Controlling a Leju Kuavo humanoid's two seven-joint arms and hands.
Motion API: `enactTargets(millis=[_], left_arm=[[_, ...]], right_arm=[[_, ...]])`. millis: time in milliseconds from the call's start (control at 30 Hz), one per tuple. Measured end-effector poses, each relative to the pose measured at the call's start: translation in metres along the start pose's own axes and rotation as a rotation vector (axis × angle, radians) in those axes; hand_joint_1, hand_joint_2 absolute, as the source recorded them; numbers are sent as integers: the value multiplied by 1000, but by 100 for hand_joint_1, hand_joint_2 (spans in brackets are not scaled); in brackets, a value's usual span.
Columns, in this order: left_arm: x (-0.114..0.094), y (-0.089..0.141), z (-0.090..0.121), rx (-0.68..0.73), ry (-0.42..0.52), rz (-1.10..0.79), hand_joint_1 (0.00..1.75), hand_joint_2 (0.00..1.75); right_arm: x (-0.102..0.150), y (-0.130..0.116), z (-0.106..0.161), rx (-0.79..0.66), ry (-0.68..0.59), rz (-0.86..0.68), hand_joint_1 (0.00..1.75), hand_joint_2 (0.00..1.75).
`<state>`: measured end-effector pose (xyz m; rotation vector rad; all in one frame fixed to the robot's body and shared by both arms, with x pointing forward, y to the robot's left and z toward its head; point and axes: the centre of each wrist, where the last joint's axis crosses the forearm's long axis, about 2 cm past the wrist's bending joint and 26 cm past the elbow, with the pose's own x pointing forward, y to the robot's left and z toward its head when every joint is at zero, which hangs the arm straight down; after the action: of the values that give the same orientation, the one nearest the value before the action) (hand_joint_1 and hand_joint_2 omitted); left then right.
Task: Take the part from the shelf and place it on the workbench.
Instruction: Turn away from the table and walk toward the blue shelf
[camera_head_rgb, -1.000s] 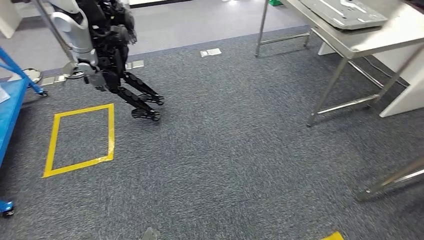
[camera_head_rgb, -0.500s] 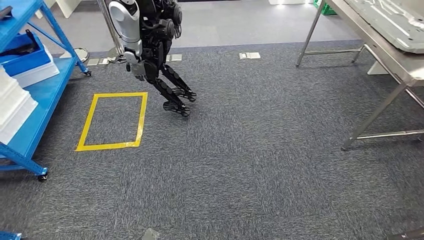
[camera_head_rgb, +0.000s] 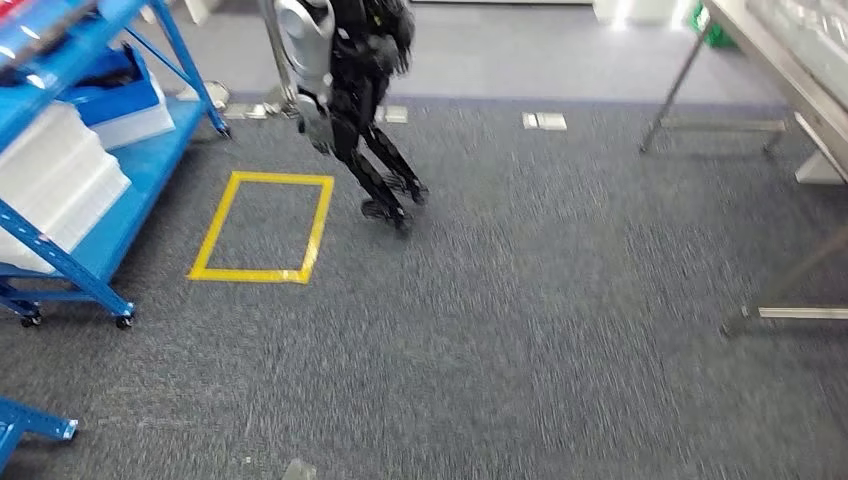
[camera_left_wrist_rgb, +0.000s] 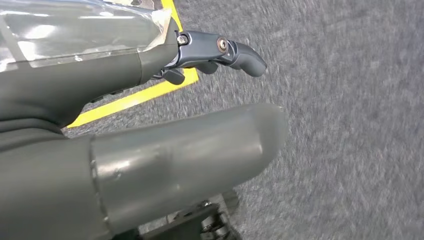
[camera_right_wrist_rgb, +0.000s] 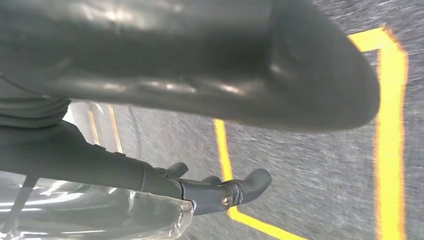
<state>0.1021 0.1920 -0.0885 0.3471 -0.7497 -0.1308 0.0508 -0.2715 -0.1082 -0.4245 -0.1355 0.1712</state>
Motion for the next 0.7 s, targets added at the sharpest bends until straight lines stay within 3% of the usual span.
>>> enactTargets(millis=[367, 700], left_arm=[[-14, 4, 5, 13, 34, -7, 0, 0], [-13, 5, 4, 15, 39, -9, 0, 0]], right_arm=[[0, 2, 1, 3, -5, 21, 0, 0], [5, -2, -1, 3, -17, 26, 0, 0]])
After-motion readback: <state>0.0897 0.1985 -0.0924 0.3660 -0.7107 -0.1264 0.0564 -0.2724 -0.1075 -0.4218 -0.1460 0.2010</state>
